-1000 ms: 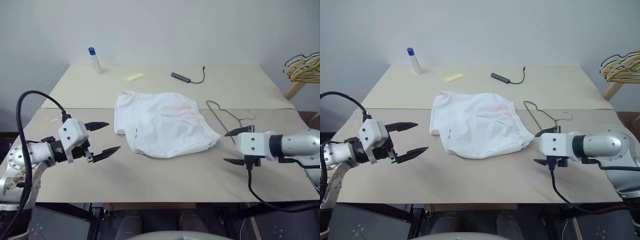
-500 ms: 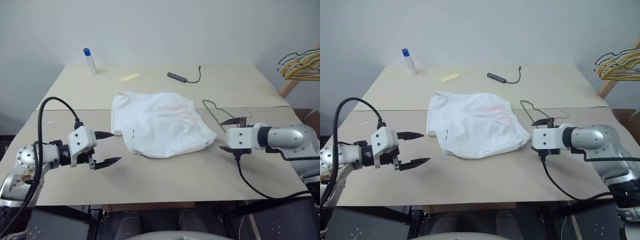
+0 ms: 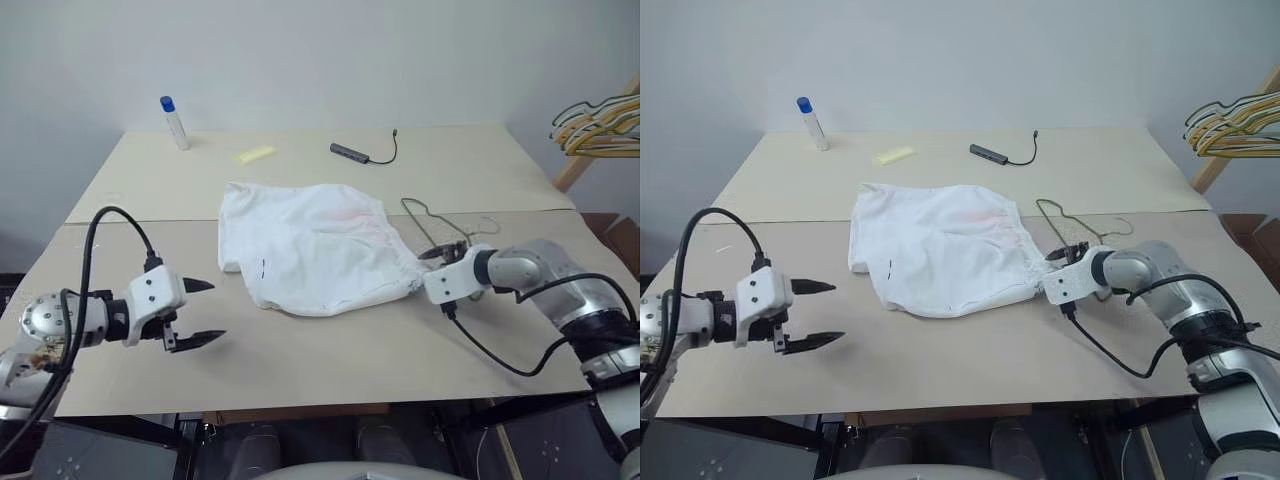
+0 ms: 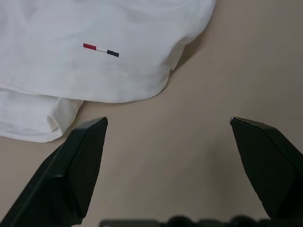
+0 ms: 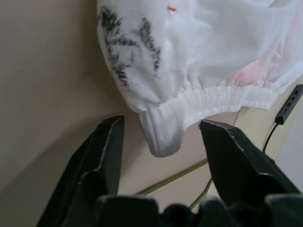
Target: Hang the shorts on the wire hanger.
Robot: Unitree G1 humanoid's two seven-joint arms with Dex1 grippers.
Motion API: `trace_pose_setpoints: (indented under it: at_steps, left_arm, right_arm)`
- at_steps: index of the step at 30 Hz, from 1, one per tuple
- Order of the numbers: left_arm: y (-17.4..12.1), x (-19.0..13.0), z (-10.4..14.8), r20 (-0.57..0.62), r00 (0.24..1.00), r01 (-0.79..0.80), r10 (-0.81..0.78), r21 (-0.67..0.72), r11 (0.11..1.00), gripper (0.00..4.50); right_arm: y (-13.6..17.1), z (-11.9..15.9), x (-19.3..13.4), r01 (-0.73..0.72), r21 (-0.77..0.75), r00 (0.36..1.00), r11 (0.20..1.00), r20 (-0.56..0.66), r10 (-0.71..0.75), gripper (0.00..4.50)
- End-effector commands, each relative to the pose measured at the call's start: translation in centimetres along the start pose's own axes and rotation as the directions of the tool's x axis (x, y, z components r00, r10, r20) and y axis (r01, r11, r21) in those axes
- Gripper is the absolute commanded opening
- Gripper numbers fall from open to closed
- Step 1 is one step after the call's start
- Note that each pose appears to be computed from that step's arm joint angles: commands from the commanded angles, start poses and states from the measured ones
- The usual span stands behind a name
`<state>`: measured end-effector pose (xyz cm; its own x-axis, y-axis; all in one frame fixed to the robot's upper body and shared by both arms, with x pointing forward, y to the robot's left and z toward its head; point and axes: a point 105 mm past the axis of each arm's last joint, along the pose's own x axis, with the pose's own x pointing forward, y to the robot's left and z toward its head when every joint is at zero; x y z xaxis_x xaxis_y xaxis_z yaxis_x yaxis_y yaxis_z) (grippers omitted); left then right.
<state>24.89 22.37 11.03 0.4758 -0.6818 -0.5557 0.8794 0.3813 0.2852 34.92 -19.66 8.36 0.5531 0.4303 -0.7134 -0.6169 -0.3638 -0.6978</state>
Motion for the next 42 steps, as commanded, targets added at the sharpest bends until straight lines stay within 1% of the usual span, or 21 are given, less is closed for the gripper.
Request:
trace_pose_setpoints:
  at_steps: [1, 4, 6, 11, 17, 19, 21, 22, 25, 28, 31, 37, 42]
  left_arm:
    - [0.6, -0.8, 0.8, 0.006, 0.999, -0.048, 0.048, 0.040, 0.998, 4.50]
    - [0.6, -0.8, 0.7, 0.022, 0.998, -0.059, 0.058, 0.025, 0.998, 4.50]
    - [0.6, -0.5, 0.9, 0.057, 0.997, -0.047, 0.047, -0.004, 0.999, 4.50]
    - [0.9, 1.3, 1.1, 0.106, 0.994, 0.006, -0.004, -0.020, 1.000, 4.50]
    - [1.0, 3.5, 1.5, 0.103, 0.991, 0.087, -0.090, 0.036, 0.996, 4.50]
    - [0.6, 4.0, 1.7, 0.114, 0.984, 0.137, -0.138, 0.011, 0.990, 4.50]
    - [-0.1, 4.3, 1.4, 0.095, 0.976, 0.198, -0.194, -0.025, 0.980, 4.50]
    - [-0.4, 4.6, 0.9, 0.065, 0.974, 0.218, -0.217, -0.018, 0.976, 4.50]
    - [-0.3, 5.7, -0.2, 0.014, 0.978, 0.209, -0.209, -0.010, 0.978, 4.50]
    - [1.9, 7.8, 0.4, 0.065, 0.996, 0.061, -0.063, 0.029, 0.998, 4.50]
    - [3.0, 8.9, 1.2, 0.133, 0.991, 0.001, -0.006, 0.036, 0.999, 4.50]
    - [2.8, 9.7, 1.4, 0.196, 0.980, 0.024, -0.031, 0.040, 0.999, 4.50]
    - [1.8, 9.9, 0.4, 0.135, 0.984, 0.105, -0.114, 0.070, 0.992, 4.50]
  right_arm:
    - [-1.3, 0.5, -0.3, 0.040, -0.040, 0.999, 0.998, 0.033, -0.039, 1.84]
    - [-1.4, 0.6, -0.3, 0.040, -0.047, 0.999, 0.998, 0.035, -0.039, 0.71]
    - [-1.3, 0.7, -0.3, 0.037, -0.048, 0.998, 0.998, 0.045, -0.035, 0.06]
    - [-1.0, 1.0, -0.2, 0.039, -0.009, 0.998, 0.999, 0.058, -0.039, 0.02]
    - [-1.2, 1.0, -0.1, 0.051, 0.005, 0.997, 0.999, 0.052, -0.051, 0.02]
    - [-1.2, 0.9, -0.2, 0.054, 0.016, 0.997, 0.998, 0.046, -0.055, 0.02]
    - [-1.2, 0.7, -0.3, 0.057, 0.027, 0.997, 0.998, 0.040, -0.058, 0.02]
    - [-1.2, 0.7, -0.3, 0.060, 0.031, 0.997, 0.998, 0.037, -0.061, 0.02]
    - [-1.2, 0.6, -0.4, 0.065, 0.036, 0.997, 0.997, 0.029, -0.066, 0.02]
    - [-1.1, 0.5, -0.4, 0.069, 0.045, 0.997, 0.997, 0.020, -0.070, 0.02]
    - [-1.0, 0.5, -0.4, 0.067, 0.058, 0.997, 0.996, 0.020, -0.069, 0.02]
    - [-1.0, 0.6, -0.5, 0.068, 0.071, 0.997, 0.995, 0.017, -0.070, 0.02]
    - [-1.0, 0.5, -0.5, 0.071, 0.077, 0.997, 0.995, 0.012, -0.072, 0.02]
